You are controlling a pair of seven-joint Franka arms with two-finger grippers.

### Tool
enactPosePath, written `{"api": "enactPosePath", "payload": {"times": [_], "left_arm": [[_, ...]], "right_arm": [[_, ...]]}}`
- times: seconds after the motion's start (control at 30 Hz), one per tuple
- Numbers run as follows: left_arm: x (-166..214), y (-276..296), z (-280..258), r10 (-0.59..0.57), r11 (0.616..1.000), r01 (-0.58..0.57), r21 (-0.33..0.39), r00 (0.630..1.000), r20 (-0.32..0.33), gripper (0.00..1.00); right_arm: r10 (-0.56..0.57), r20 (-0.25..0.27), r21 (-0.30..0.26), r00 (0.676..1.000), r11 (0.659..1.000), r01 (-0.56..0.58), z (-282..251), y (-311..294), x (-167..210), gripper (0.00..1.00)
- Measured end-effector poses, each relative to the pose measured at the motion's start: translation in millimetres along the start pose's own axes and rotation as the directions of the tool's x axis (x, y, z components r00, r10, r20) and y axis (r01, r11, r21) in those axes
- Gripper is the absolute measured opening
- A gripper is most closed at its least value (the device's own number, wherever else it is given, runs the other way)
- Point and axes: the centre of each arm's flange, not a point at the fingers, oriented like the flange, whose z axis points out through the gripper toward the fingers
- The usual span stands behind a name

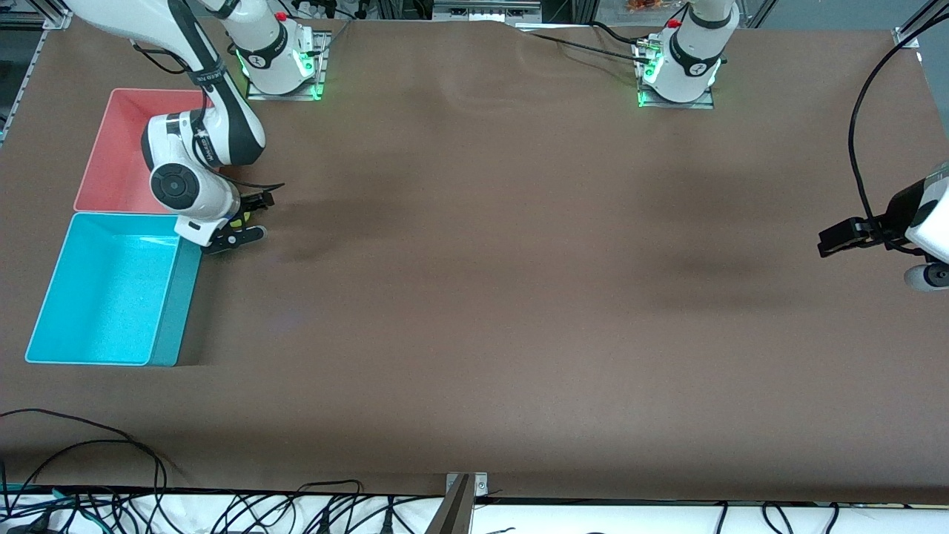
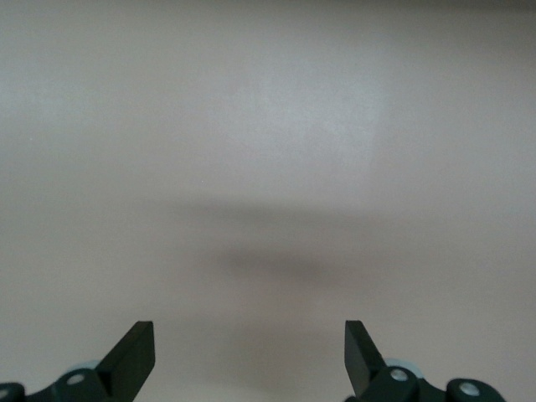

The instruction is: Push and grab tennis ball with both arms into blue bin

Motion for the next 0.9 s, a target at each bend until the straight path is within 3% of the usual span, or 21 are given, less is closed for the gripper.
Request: {"api": "enactPosePath", "payload": {"times": [0.9], "left_arm": [[-1.8, -5.1, -6.2, 0.001, 1.000, -0.001, 0.001, 1.000, -0.004, 1.00]], "right_arm": [[-0.064, 0.018, -0.043, 0.998, 0.997, 0.065, -4.1, 6.2, 8.9, 1.00]]}}
